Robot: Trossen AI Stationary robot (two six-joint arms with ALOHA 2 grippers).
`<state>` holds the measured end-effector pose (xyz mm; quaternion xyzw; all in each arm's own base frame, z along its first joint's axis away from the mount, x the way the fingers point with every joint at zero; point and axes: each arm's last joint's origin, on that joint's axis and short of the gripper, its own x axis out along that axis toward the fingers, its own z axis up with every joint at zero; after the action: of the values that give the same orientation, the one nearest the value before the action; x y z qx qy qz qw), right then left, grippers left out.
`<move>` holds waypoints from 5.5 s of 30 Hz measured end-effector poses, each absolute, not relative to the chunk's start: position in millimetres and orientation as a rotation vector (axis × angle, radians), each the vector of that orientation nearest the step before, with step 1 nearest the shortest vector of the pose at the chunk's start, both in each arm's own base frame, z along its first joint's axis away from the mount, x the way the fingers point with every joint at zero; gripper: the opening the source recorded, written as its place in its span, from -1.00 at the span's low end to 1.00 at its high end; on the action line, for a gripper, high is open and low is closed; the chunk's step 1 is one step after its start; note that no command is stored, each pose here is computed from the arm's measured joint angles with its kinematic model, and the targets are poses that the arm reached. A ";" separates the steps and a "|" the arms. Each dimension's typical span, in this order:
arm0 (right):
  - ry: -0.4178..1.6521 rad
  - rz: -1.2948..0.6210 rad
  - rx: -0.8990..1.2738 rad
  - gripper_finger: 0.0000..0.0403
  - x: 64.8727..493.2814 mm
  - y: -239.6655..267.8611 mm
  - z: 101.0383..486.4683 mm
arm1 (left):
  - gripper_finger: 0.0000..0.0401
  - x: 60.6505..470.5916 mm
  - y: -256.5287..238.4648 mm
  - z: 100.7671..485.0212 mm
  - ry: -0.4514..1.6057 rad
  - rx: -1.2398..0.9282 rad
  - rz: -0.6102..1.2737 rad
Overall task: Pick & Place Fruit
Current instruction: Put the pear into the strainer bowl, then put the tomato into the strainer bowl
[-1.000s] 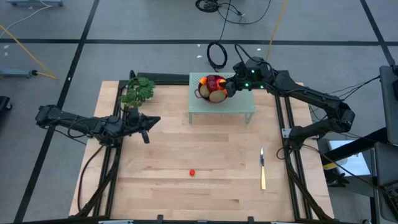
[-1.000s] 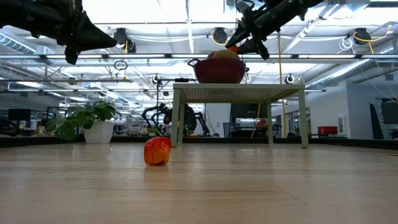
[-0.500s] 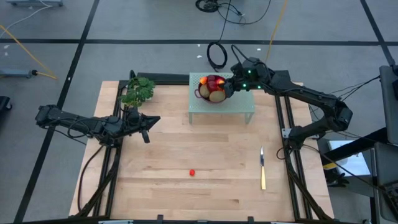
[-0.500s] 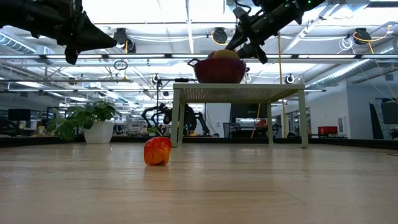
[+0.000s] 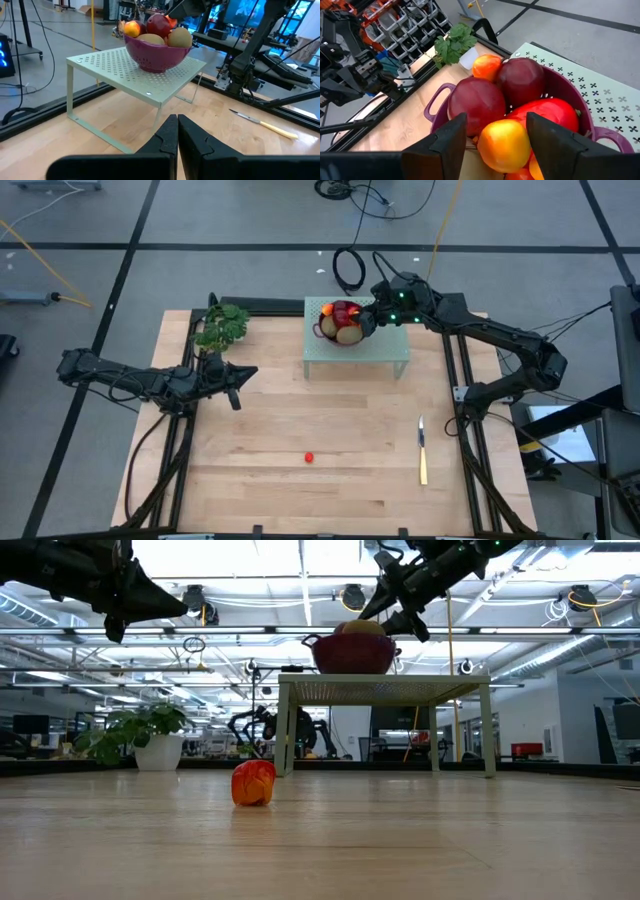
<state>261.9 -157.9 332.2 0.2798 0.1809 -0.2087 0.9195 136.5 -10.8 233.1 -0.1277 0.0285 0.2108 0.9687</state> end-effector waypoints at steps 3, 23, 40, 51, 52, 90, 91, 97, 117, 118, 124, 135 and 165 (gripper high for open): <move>0.372 -0.428 0.573 0.02 261.9 -158.0 332.3 | -0.95 136.4 -10.8 233.2 0.057 -0.258 0.426; 0.222 -0.402 0.381 -0.02 254.4 -152.9 359.9 | -0.95 136.4 -10.7 233.2 0.057 -0.259 0.427; 0.154 -0.355 0.114 -0.96 225.5 -89.0 401.3 | -0.95 136.3 -10.4 233.5 0.051 -0.264 0.441; 0.255 -0.456 0.070 -0.97 195.7 -44.8 405.1 | -0.95 138.0 -13.4 245.8 -0.044 -0.236 0.333; 0.254 -0.440 0.068 -0.98 193.0 -40.9 406.1 | -0.95 138.0 -13.8 246.4 -0.048 -0.236 0.325; -0.009 -0.115 0.176 -0.99 88.3 4.6 342.8 | -0.95 237.1 -93.8 318.5 0.261 -0.062 0.197; -0.018 -0.099 0.181 -0.99 85.2 4.7 339.6 | -0.95 242.5 -97.0 320.4 0.286 -0.069 0.201; -0.075 -0.038 0.190 -0.99 71.9 4.5 325.0 | -0.95 274.3 -118.7 329.6 0.442 -0.124 0.203; -0.175 0.047 0.177 -1.00 45.7 3.2 308.7 | -0.95 347.2 -166.7 283.1 0.896 -0.605 0.152; -0.172 0.047 0.176 -1.00 46.2 3.3 308.0 | -0.95 348.3 -167.5 278.2 0.921 -0.639 0.171; -0.169 0.048 0.176 -1.00 46.4 3.3 307.6 | -0.95 355.4 -172.5 256.5 0.991 -0.848 0.295; -0.158 0.130 0.177 -1.00 46.3 5.7 307.2 | -0.94 365.1 -176.4 228.1 1.002 -1.048 0.493; -0.155 0.177 0.172 -1.00 45.9 7.0 307.4 | 0.74 372.6 -157.3 197.4 0.991 -1.085 0.760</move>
<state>45.9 7.0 307.4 0.0855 -0.0771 0.0882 0.9894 372.6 -157.3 197.4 -0.4828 0.4410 0.3383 0.6768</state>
